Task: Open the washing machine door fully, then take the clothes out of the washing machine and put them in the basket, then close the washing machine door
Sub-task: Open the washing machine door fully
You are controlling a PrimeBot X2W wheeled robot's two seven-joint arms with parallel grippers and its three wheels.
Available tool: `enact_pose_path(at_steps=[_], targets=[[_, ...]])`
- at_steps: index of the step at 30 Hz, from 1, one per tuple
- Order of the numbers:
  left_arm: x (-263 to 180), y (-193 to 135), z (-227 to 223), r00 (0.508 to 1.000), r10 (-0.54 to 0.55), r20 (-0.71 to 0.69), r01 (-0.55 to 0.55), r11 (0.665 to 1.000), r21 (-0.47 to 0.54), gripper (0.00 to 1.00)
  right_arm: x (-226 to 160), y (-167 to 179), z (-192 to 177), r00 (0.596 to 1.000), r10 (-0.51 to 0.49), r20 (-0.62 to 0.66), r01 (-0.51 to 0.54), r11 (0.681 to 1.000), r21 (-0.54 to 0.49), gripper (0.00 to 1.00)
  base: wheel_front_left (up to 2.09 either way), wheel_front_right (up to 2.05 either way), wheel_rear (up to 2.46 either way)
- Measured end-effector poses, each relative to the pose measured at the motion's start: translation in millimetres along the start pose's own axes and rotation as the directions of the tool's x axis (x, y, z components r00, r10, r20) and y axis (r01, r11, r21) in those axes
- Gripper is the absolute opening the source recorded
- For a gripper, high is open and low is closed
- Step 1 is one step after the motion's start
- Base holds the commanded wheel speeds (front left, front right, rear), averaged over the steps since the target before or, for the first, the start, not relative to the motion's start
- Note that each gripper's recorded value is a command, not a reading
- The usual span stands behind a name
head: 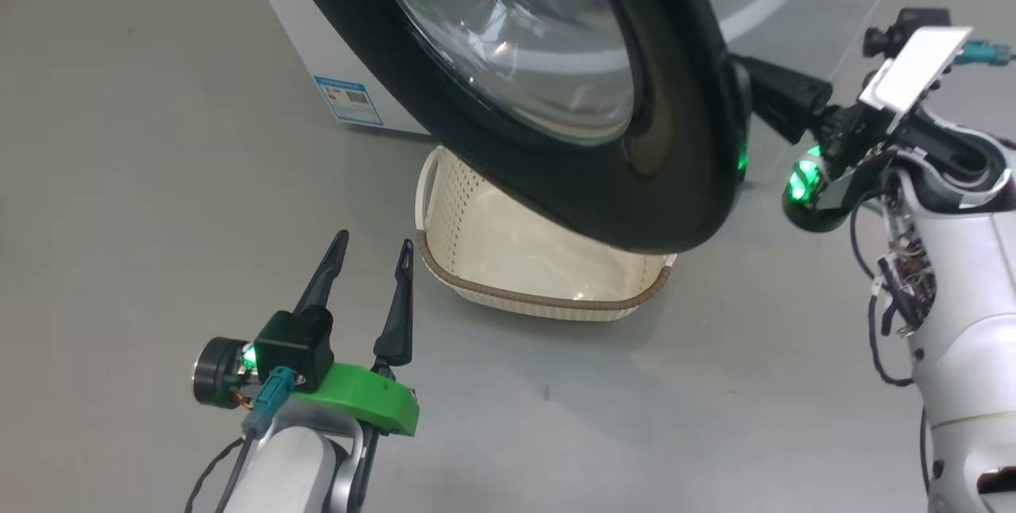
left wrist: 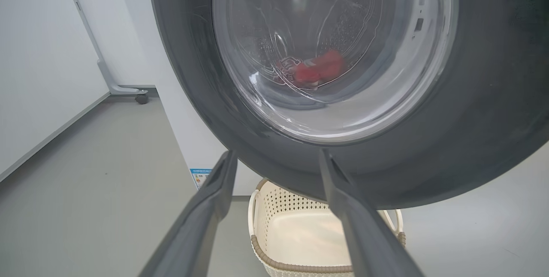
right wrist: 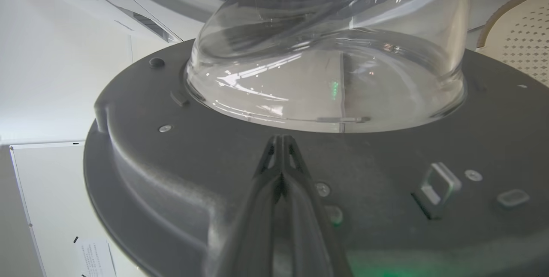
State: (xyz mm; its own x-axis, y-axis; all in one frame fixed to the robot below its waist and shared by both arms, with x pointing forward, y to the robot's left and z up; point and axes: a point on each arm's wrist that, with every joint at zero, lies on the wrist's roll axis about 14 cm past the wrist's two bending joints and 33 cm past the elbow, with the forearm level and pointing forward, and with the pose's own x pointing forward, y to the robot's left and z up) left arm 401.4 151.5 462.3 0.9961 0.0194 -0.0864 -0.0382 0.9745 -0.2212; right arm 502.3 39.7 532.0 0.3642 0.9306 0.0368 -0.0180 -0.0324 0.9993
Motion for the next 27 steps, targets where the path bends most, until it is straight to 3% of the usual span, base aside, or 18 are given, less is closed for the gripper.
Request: enact_pose_path(at_steps=[27], targets=[[-41.9,15.2,29.7,0.995,0.055,0.089,-0.056,0.998,0.006,1.0,20.9,1.4,-98.9,0.988,0.016,-0.152,-0.008,0.999,0.052,0.0,0.0,0.0,0.0]])
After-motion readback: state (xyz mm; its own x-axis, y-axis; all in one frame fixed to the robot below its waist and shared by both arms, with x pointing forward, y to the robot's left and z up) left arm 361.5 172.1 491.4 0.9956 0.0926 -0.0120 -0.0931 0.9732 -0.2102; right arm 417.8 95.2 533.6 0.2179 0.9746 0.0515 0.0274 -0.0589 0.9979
